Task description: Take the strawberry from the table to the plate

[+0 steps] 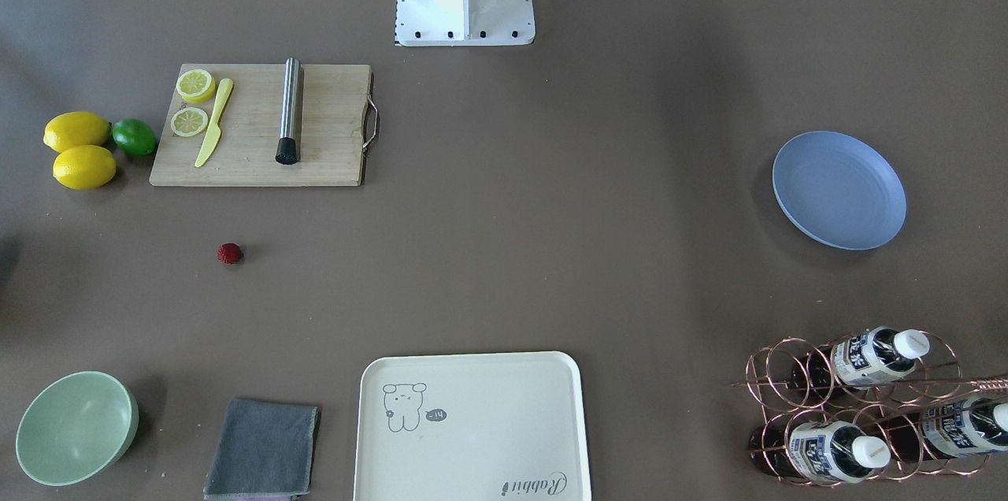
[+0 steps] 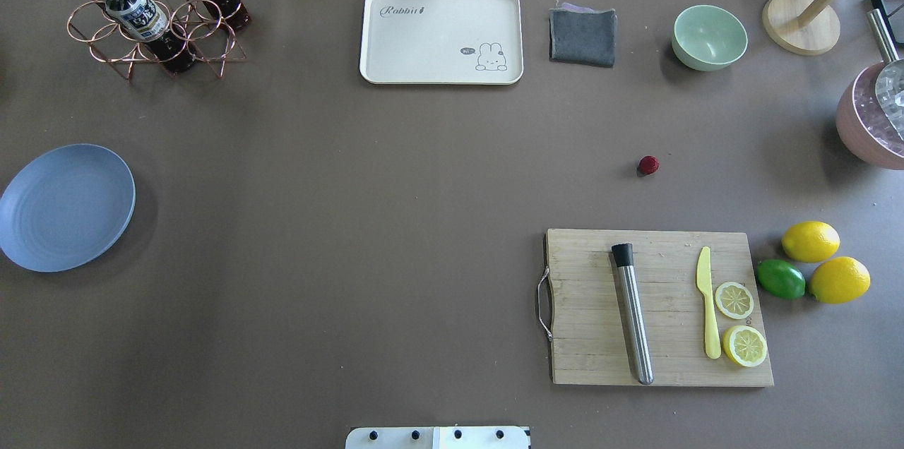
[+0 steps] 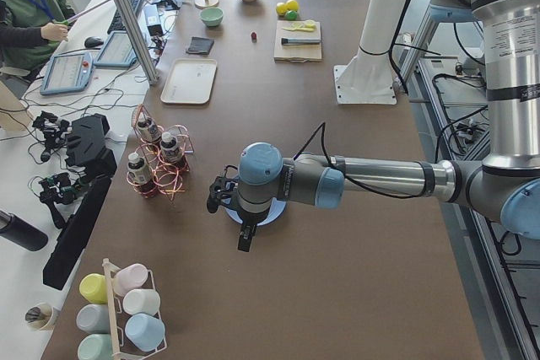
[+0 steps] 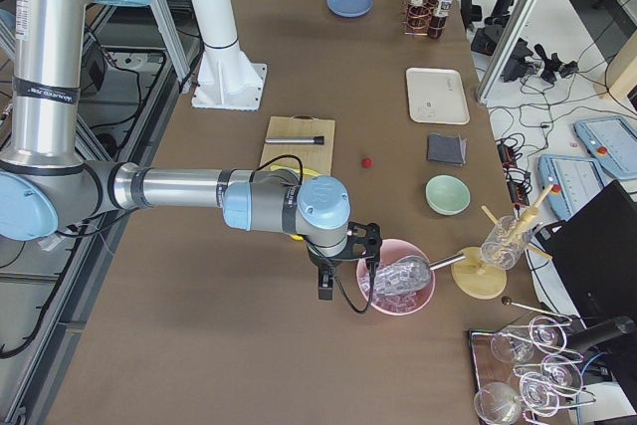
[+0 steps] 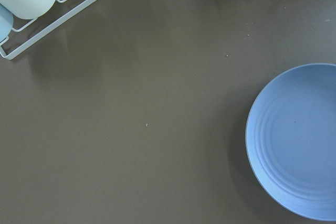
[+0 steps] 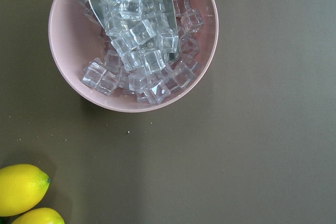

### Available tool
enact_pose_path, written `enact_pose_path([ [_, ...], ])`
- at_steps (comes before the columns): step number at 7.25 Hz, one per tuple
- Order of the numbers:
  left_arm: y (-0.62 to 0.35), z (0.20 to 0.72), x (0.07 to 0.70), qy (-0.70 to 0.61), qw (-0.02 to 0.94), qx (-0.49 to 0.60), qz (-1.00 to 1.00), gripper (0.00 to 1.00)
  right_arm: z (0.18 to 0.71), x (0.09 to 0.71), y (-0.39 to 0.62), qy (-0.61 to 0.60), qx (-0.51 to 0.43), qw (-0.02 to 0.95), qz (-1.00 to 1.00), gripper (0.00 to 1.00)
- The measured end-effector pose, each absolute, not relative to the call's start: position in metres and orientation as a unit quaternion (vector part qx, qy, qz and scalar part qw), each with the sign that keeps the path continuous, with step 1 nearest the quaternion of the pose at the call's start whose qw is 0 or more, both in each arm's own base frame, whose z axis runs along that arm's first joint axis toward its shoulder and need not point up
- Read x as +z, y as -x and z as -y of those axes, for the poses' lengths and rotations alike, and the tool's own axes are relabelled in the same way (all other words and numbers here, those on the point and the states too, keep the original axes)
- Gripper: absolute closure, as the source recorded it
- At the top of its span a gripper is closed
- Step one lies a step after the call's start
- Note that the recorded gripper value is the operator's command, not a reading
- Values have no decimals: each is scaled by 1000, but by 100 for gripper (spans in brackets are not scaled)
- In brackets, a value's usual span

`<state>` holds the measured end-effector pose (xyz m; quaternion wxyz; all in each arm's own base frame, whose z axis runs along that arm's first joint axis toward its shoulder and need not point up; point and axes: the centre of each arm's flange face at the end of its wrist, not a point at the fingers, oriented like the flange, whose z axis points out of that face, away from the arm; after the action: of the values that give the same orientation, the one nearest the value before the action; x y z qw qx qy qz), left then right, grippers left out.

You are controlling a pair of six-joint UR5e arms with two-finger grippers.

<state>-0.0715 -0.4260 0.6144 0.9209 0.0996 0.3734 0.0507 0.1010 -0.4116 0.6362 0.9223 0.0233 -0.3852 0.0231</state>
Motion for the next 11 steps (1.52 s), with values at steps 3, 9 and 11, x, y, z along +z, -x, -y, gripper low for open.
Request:
enact_pose_path([
  [3,72,425,616,-98,921,49,-373,2,411,636,-101,-23,23,922,385,0],
  [9,72,422,616,-97,921,48,-374,2,412,635,-101,-24,22,922,386,0],
  [11,72,420,617,-97,921,48,-374,2,412,635,-101,-24,23,922,386,0],
])
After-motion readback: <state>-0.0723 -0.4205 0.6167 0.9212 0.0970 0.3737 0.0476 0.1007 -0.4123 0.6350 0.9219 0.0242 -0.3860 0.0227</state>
